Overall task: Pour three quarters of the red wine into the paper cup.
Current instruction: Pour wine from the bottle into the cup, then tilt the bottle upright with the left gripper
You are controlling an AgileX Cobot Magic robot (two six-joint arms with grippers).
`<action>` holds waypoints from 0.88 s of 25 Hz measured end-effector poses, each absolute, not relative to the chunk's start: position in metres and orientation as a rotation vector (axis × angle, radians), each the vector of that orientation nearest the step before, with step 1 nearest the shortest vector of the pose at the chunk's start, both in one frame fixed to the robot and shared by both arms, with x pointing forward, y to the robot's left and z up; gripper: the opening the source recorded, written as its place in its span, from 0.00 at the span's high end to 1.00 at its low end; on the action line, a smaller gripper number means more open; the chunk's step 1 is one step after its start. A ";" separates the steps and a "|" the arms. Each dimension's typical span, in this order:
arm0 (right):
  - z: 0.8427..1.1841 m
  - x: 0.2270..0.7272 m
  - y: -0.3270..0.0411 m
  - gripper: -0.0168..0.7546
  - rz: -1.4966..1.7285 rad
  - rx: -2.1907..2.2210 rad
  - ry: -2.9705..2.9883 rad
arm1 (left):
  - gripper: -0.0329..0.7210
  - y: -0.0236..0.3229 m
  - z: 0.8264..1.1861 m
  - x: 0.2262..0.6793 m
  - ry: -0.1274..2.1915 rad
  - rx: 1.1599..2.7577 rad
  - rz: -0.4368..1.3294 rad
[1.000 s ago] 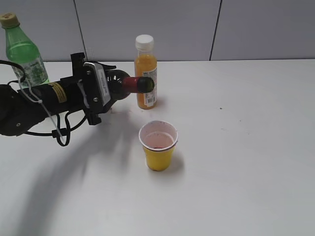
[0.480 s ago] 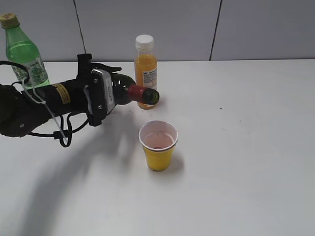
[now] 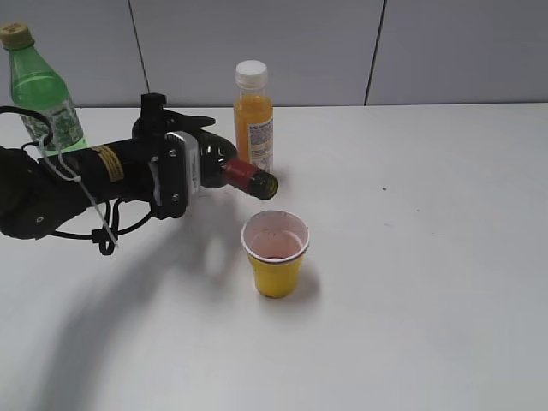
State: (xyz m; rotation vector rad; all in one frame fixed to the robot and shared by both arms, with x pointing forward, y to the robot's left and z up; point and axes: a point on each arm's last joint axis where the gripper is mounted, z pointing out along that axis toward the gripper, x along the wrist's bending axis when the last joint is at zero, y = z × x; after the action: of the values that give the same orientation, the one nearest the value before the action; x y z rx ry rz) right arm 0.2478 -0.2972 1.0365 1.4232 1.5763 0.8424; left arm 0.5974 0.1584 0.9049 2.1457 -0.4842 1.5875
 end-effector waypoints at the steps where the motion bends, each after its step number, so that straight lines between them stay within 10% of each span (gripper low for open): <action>1: 1.036 0.248 -0.297 0.22 0.842 1.423 1.576 | 0.24 0.158 0.905 0.597 -0.497 2.146 1.592; 22: 1.036 0.248 -0.297 0.22 0.842 1.423 1.576 | 0.24 0.154 0.905 0.596 -0.660 2.145 1.654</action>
State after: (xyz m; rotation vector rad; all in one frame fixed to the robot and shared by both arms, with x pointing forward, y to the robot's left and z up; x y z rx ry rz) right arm 0.2478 -0.2972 1.0365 1.4232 1.5763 0.8424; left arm 0.5957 0.1542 0.9049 2.1448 -0.6599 1.6541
